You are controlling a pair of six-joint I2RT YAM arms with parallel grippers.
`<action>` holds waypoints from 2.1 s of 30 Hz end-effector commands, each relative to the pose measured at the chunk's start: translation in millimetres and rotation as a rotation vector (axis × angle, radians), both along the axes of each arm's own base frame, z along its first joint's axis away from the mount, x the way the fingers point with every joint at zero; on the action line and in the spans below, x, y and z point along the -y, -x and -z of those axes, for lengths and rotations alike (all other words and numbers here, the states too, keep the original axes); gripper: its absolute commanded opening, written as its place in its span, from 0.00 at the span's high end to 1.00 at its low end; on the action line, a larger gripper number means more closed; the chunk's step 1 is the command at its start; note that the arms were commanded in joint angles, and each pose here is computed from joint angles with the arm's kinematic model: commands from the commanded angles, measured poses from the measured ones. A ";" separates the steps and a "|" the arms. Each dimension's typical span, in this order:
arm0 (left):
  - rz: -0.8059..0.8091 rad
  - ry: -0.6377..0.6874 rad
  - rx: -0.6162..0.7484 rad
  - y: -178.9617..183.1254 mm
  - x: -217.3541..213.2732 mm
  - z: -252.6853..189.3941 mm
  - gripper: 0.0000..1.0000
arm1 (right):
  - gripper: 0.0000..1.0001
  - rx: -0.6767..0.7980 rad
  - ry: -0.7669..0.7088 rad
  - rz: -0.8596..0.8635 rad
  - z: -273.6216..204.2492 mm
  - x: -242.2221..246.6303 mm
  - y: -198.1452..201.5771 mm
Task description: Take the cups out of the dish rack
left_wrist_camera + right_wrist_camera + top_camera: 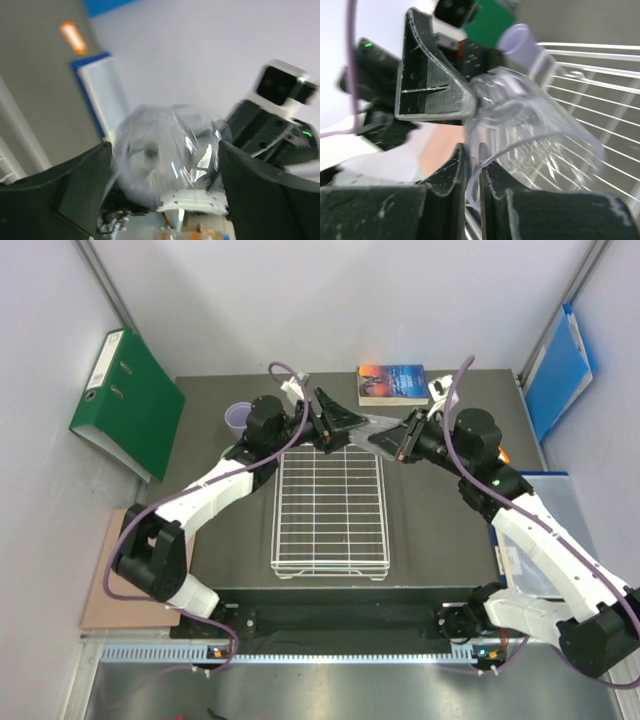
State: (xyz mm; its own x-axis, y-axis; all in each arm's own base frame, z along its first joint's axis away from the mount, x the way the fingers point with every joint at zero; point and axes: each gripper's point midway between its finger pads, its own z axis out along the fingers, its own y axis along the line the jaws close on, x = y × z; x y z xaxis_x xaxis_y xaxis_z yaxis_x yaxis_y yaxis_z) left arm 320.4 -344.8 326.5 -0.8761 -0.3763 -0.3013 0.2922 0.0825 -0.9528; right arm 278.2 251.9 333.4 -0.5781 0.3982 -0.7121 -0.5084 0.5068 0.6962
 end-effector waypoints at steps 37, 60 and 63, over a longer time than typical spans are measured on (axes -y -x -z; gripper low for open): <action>-0.670 -0.951 -0.131 -21.1 -185.9 78.4 0.05 | 1.00 -0.914 0.921 0.632 241.0 165.9 -174.3; -0.687 -0.975 -0.057 -24.3 -189.0 65.8 0.01 | 0.68 -0.498 0.614 0.656 76.5 149.8 -169.7; -0.676 -1.055 -0.052 -21.0 -197.2 74.6 0.01 | 0.46 -0.227 0.482 0.586 21.2 128.2 -145.4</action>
